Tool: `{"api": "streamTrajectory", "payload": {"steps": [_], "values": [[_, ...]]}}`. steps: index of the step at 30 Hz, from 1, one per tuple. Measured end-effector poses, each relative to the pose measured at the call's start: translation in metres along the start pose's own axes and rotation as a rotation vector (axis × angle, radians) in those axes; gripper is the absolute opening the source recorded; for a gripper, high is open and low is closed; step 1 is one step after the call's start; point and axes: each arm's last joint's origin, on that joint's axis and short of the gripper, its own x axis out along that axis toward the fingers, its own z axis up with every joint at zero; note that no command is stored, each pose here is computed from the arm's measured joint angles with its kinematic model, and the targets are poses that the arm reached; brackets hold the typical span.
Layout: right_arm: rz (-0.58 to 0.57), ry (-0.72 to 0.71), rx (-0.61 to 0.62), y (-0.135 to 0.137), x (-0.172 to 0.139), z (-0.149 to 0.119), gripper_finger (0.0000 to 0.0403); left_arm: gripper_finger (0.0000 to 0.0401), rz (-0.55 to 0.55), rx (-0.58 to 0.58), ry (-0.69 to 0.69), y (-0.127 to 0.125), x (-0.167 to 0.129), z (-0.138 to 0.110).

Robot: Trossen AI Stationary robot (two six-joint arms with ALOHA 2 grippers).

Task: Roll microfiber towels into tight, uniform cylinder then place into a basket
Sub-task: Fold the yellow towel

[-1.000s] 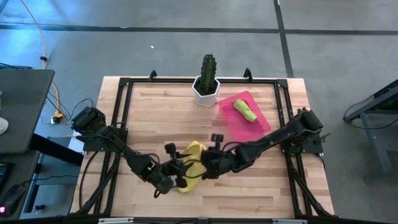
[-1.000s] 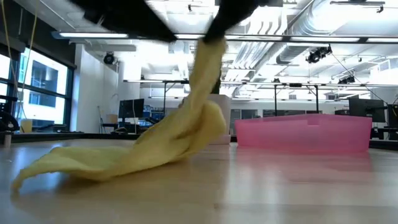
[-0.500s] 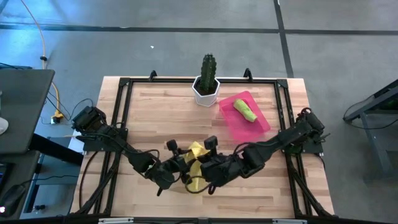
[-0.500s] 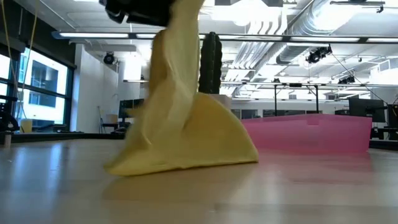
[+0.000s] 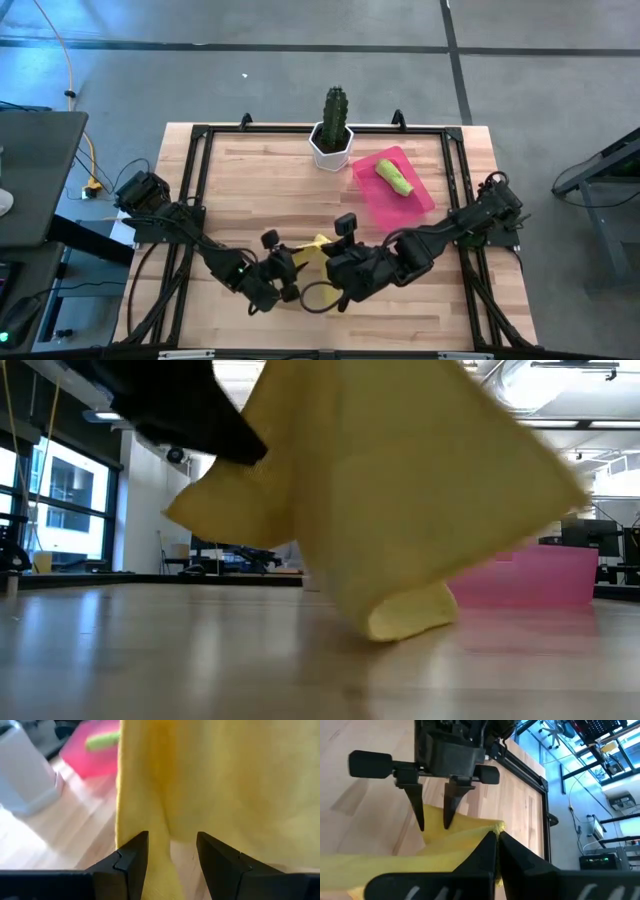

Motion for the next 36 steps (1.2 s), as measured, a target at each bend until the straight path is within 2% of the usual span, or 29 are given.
{"api": "streamTrajectory", "payload": {"steps": [9,12,17,26,32,36], "values": [[-0.02,0.052,0.015,0.0,0.0,-0.006,0.0,0.0158,-0.053,-0.012,0.074,-0.006,-0.013,-0.013],[-0.018,0.078,0.044,0.0,0.0,-0.009,0.0,0.0158,-0.057,0.026,0.044,-0.011,-0.023,-0.016],[-0.016,0.091,0.076,0.0,0.0,-0.011,0.0,0.0158,0.02,0.065,-0.055,-0.014,-0.033,-0.018],[-0.016,0.089,0.081,0.0,0.0,-0.01,0.0,0.0158,0.011,-0.139,0.014,-0.005,-0.013,-0.012],[-0.018,0.09,0.101,-0.001,0.001,-0.011,0.0,0.0158,0.042,-0.247,-0.146,-0.013,-0.019,-0.002],[-0.018,0.092,0.108,-0.002,0.002,-0.011,0.0,0.0158,0.023,-0.229,-0.188,-0.018,-0.021,0.004]]}}
